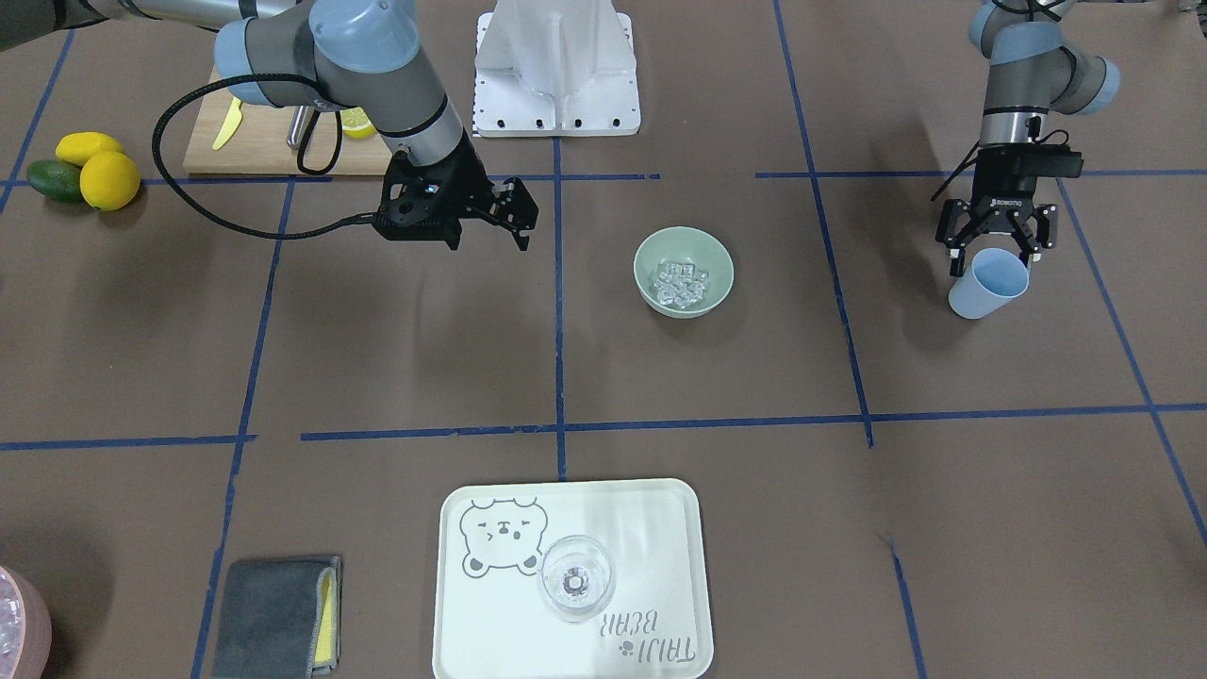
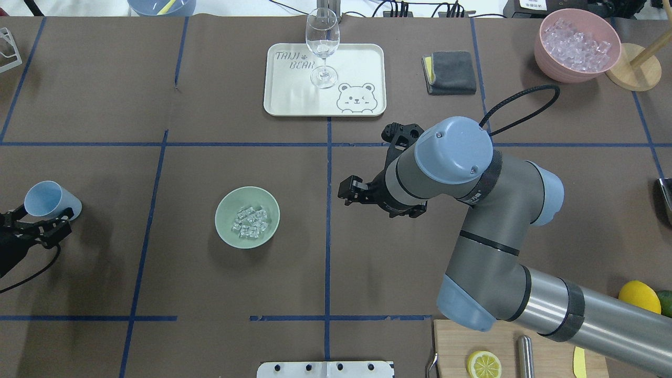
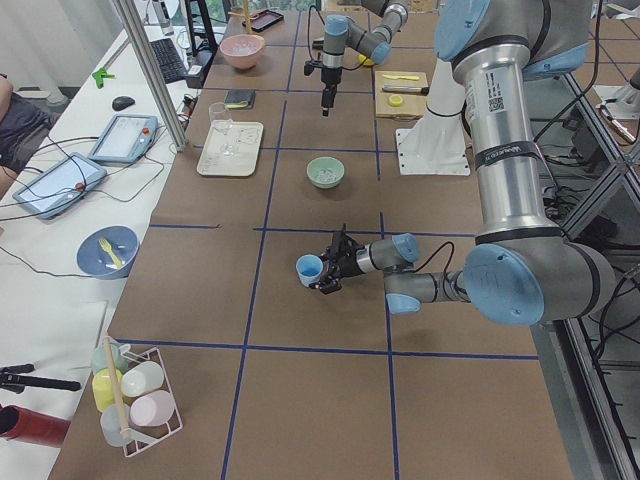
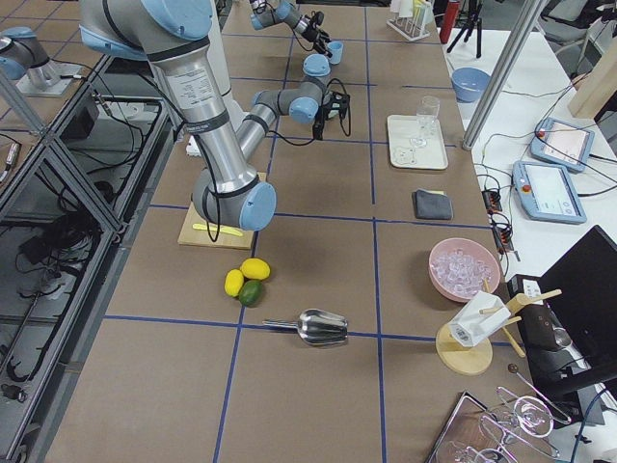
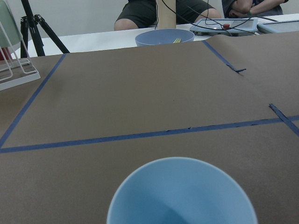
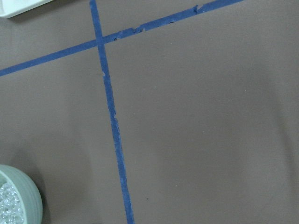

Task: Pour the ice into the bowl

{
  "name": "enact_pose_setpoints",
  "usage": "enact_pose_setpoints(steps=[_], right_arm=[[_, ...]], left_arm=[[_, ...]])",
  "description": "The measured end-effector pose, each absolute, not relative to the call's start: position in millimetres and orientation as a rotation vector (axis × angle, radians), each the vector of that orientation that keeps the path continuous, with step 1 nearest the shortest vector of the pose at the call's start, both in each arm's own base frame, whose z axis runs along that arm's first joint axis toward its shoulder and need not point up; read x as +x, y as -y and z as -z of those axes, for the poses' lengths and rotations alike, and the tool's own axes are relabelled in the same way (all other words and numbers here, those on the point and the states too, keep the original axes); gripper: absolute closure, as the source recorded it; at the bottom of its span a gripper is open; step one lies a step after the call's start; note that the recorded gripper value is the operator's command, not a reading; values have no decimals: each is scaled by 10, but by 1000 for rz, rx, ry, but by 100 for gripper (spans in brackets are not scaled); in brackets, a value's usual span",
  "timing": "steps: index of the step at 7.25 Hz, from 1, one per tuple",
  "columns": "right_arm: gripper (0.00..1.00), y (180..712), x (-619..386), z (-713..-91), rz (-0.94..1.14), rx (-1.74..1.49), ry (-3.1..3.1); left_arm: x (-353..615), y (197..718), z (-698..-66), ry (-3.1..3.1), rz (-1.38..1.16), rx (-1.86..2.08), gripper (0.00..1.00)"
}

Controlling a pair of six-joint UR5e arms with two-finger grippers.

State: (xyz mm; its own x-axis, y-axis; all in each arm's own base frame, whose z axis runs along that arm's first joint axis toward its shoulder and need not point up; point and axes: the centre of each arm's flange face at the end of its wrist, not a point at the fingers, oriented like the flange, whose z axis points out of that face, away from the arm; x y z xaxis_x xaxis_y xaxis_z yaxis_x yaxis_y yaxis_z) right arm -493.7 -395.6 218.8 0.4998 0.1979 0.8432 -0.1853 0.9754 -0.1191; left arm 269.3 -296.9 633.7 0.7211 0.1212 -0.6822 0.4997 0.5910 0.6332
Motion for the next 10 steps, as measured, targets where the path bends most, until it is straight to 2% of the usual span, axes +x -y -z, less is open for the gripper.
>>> enact_pose_setpoints(steps=[7,10], right_arm=[[0,3893,-5009,-2051,-219,-3,1036],[0,3859,-5074,-1981,-210,-3,1041]], left_arm=[[1952,2508,-5535,-893,42,787,0],[1717,2815,-5299,-823,-69,832,0]])
